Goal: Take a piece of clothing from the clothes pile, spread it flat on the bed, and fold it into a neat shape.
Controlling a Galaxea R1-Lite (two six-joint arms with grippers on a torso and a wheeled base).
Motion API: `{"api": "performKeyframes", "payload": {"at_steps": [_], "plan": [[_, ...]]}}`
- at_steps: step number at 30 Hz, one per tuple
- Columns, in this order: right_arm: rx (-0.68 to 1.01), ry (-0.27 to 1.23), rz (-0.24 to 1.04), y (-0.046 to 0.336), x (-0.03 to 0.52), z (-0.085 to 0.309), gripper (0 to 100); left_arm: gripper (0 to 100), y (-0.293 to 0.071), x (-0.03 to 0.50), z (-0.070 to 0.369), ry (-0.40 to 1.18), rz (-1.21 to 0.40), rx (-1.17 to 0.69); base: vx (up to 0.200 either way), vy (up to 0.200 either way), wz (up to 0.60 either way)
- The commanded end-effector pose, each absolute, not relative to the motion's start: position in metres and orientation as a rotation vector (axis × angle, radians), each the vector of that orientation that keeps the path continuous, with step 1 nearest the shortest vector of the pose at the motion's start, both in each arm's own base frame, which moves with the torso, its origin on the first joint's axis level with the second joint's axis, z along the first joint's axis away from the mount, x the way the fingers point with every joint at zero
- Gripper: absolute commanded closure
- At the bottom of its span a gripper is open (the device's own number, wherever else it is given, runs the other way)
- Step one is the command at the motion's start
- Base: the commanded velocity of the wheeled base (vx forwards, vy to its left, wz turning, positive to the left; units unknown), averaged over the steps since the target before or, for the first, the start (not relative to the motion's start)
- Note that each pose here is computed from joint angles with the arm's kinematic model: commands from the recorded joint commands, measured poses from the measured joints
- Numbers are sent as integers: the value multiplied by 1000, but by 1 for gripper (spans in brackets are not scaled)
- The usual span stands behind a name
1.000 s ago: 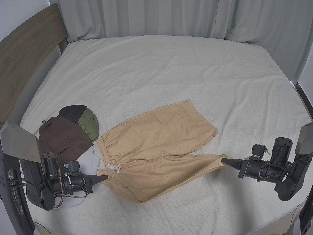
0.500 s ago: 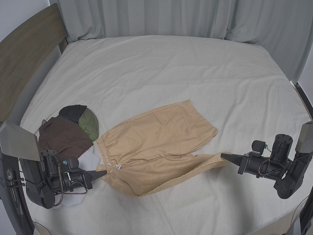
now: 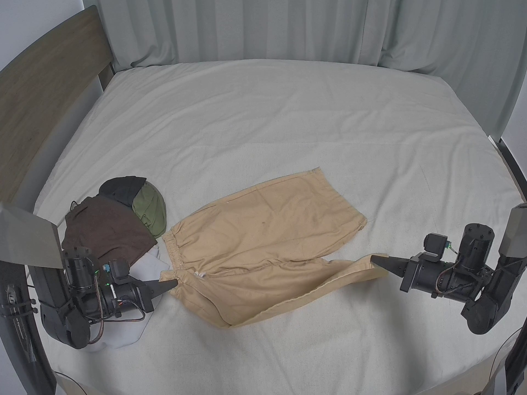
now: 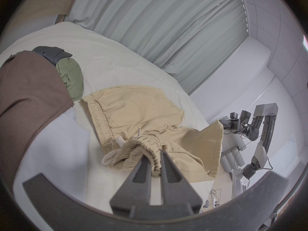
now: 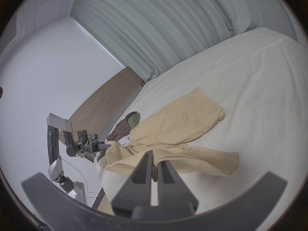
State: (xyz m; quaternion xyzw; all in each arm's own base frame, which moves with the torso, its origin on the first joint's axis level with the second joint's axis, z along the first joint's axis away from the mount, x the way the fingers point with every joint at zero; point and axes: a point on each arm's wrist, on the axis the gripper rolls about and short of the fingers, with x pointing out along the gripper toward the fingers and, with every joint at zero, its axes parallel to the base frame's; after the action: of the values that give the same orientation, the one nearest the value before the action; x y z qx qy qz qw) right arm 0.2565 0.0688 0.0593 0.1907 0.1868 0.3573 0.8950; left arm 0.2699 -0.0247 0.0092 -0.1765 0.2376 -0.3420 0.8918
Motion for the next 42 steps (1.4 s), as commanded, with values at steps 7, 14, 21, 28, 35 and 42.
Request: {"api": "performKeyframes", "payload": {"at_steps": [7,14,21,28,35,42], "plan": [[406,327,756,73,269,70,100,100,-23,271,15,469,-707,-361,0,0,0],[417,245,736,77,287,83,100,100,-22,275,16,458,-698,-368,0,0,0],[408,186,745,80,301,91,100,100,-22,279,17,446,-674,-369,0,0,0],[402,146,752,81,307,98,100,100,-21,282,18,433,-662,-367,0,0,0],[393,106,768,84,314,106,100,100,-20,289,22,413,-626,-391,0,0,0],[387,72,775,86,325,109,100,100,-20,294,23,399,-611,-401,0,0,0]]}}
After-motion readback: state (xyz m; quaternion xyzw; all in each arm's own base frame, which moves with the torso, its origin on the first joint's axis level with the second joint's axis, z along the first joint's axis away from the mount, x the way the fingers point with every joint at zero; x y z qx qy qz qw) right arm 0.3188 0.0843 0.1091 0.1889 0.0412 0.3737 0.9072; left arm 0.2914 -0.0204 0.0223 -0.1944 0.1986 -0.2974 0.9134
